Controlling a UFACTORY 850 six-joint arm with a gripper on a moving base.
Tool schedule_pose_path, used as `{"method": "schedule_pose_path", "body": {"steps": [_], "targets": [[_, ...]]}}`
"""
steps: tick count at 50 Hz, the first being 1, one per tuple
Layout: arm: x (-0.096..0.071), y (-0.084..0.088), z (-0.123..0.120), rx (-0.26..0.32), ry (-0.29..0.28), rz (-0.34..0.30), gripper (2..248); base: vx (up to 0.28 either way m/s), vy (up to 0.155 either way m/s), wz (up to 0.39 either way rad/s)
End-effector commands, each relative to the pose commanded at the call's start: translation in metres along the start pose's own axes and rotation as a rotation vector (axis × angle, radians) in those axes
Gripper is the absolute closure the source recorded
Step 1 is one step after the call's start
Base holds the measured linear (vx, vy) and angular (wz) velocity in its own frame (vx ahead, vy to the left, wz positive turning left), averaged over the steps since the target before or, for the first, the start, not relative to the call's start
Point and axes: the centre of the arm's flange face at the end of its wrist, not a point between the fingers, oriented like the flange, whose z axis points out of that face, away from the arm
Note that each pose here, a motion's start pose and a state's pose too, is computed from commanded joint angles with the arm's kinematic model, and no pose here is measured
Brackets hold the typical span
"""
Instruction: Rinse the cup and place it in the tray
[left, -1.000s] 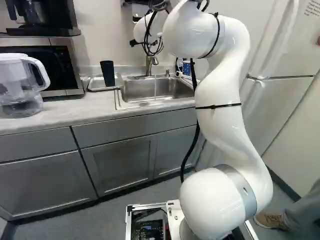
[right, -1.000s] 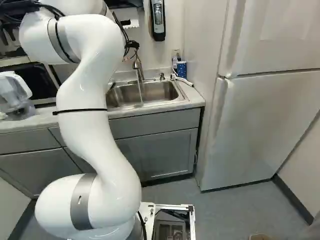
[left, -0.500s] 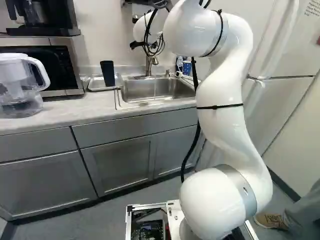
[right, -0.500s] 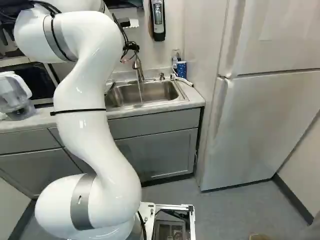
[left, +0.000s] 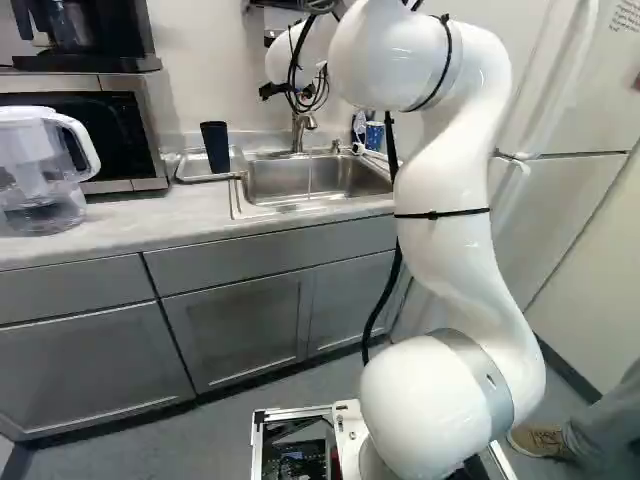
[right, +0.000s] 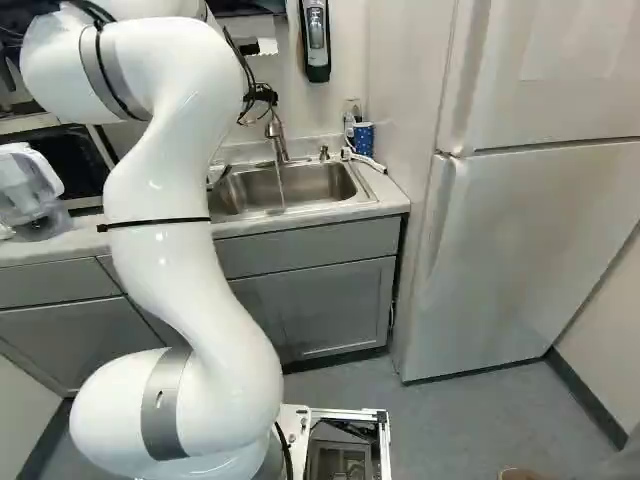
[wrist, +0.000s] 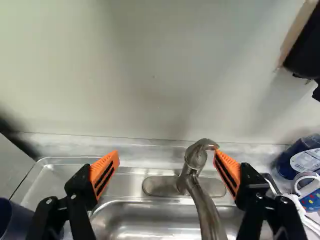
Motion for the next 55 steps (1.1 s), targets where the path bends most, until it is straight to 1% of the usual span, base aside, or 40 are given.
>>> {"method": "schedule_pose_path", "body": {"steps": [30, 55], "targets": [[-0.009, -0.009, -0.037, 0.013, -0.023, -0.006, 3, 0.000, 0.000, 0.000], [-0.019, -0.029, -0.075, 0.043, -0.040, -0.019, 3, 0.000, 0.000, 0.000]]}}
